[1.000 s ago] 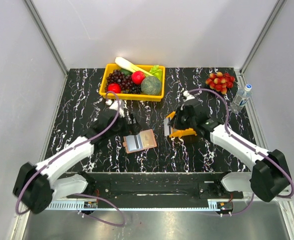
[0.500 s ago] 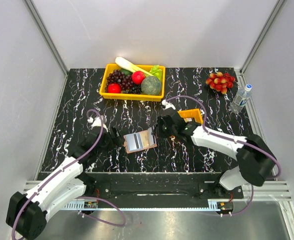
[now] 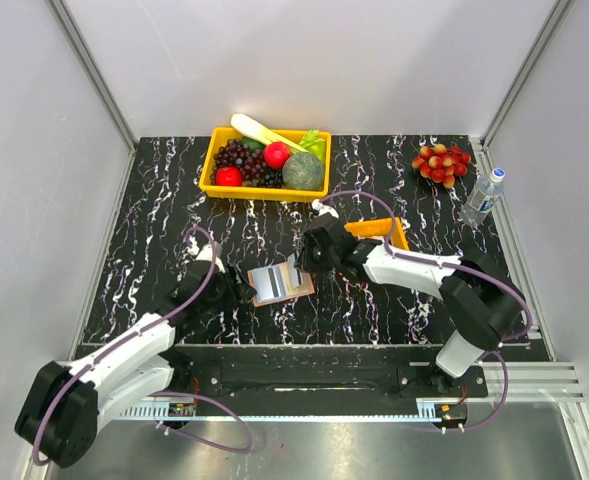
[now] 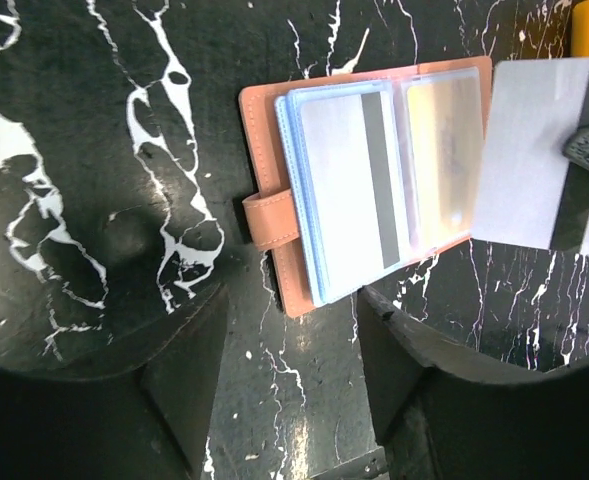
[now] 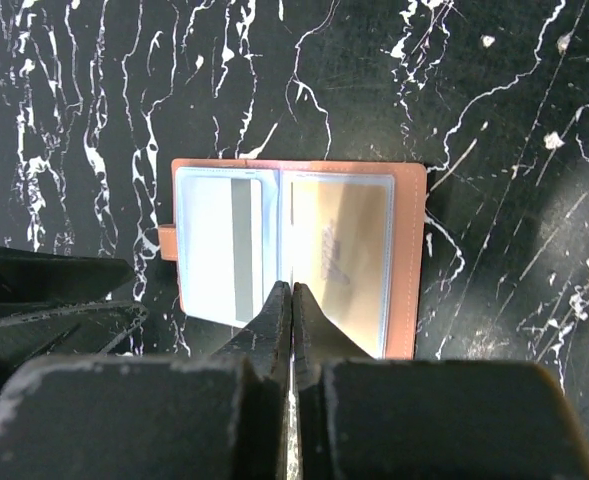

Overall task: Put the credit cards into the card holder
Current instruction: Insert the credit card into the card holder.

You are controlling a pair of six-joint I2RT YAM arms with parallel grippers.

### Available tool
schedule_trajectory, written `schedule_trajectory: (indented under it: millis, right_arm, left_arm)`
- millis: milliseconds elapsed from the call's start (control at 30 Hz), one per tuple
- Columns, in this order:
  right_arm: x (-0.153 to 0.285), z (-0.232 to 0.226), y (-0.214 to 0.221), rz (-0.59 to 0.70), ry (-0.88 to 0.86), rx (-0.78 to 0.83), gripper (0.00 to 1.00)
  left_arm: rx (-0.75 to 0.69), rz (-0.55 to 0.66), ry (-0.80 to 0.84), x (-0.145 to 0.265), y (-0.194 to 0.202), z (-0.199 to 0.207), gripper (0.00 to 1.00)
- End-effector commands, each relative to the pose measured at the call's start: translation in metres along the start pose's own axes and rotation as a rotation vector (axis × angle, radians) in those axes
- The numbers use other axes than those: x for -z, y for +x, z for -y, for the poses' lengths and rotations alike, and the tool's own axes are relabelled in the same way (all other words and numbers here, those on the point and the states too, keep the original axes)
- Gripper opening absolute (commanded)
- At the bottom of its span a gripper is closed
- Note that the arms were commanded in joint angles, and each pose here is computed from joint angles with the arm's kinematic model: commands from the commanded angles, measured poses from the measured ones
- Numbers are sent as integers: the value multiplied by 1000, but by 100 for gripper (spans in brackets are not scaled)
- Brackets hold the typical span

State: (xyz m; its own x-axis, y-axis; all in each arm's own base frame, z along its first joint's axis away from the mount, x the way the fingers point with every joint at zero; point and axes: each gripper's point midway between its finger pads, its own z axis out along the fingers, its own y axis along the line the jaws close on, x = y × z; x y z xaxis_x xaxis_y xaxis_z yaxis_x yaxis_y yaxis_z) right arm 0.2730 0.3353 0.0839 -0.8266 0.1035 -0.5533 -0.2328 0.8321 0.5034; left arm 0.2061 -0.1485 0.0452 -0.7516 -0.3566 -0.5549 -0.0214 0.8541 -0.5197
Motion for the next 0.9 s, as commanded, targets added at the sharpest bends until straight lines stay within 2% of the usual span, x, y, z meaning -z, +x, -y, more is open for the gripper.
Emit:
schedule_trajectory:
  millis: [0,300,467,667,867]
  right_arm:
    - [-14,-10,-7,16,-19,41,0]
    - [-28,-1,3,-16,0,86,0]
    - [-29,2,6,-24,7,86,0]
    - [-32,2,16,-67,-8,87,0]
    - [-33,3,19,-82,-7,90,0]
  left_arm:
    - [20,1,96,-9,-6,21,56]
    - [34,39,35,-25,-15,11,55]
    - [36,12,-1,-32,-11,4,43]
    - [52,23,-2,-36,-13,2,41]
    - [61,14,4,-39,-12,3,26]
